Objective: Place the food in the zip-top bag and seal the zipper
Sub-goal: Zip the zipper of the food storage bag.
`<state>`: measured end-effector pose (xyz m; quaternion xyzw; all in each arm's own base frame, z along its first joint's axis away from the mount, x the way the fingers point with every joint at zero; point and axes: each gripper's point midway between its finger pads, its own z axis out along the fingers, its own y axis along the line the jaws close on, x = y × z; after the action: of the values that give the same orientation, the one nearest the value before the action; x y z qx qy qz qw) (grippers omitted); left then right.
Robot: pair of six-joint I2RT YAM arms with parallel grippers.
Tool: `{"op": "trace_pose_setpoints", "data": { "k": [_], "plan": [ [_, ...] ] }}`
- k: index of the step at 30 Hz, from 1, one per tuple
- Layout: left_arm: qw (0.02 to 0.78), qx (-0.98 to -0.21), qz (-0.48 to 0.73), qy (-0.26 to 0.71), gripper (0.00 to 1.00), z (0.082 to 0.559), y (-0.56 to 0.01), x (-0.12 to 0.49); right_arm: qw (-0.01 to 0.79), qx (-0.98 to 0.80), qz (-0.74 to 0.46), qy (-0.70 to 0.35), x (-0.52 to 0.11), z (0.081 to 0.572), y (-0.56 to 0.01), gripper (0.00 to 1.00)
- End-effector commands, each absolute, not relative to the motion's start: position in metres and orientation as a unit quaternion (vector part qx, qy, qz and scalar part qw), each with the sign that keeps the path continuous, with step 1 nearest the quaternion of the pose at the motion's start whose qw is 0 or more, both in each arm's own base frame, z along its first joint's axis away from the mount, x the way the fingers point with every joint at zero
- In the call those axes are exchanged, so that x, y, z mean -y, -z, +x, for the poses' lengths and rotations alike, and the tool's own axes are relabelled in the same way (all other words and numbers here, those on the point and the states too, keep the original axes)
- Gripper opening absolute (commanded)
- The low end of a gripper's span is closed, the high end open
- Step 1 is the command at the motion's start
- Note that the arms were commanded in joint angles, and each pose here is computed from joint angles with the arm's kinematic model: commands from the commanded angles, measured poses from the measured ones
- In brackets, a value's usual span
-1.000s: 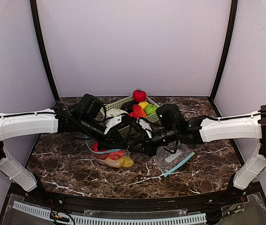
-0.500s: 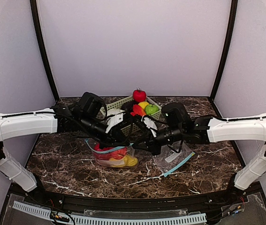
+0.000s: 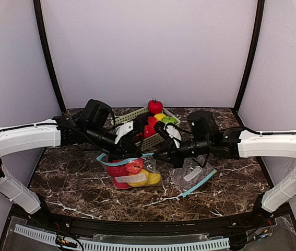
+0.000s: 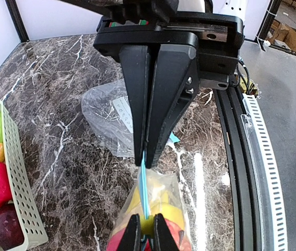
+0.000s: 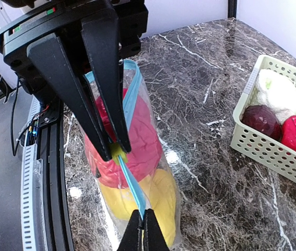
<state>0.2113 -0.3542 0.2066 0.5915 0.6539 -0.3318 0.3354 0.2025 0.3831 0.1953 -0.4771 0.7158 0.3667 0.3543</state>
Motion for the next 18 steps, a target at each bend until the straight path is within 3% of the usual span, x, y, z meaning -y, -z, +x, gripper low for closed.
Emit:
{"op": "trace_pose_setpoints", "data": {
  "k": [1, 18],
  "plan": [
    [0.290, -0.704, 0.576, 0.298, 0.01, 0.208, -0.193, 0.316, 0.346, -0.790, -0.427, -0.274, -0.330, 0.235, -0.166, 0.00],
    [0.295, -0.715, 0.562, 0.293, 0.01, 0.219, -0.193, 0.308, 0.371, -0.826, -0.366, -0.214, -0.291, 0.267, -0.164, 0.00]
  ]
}}
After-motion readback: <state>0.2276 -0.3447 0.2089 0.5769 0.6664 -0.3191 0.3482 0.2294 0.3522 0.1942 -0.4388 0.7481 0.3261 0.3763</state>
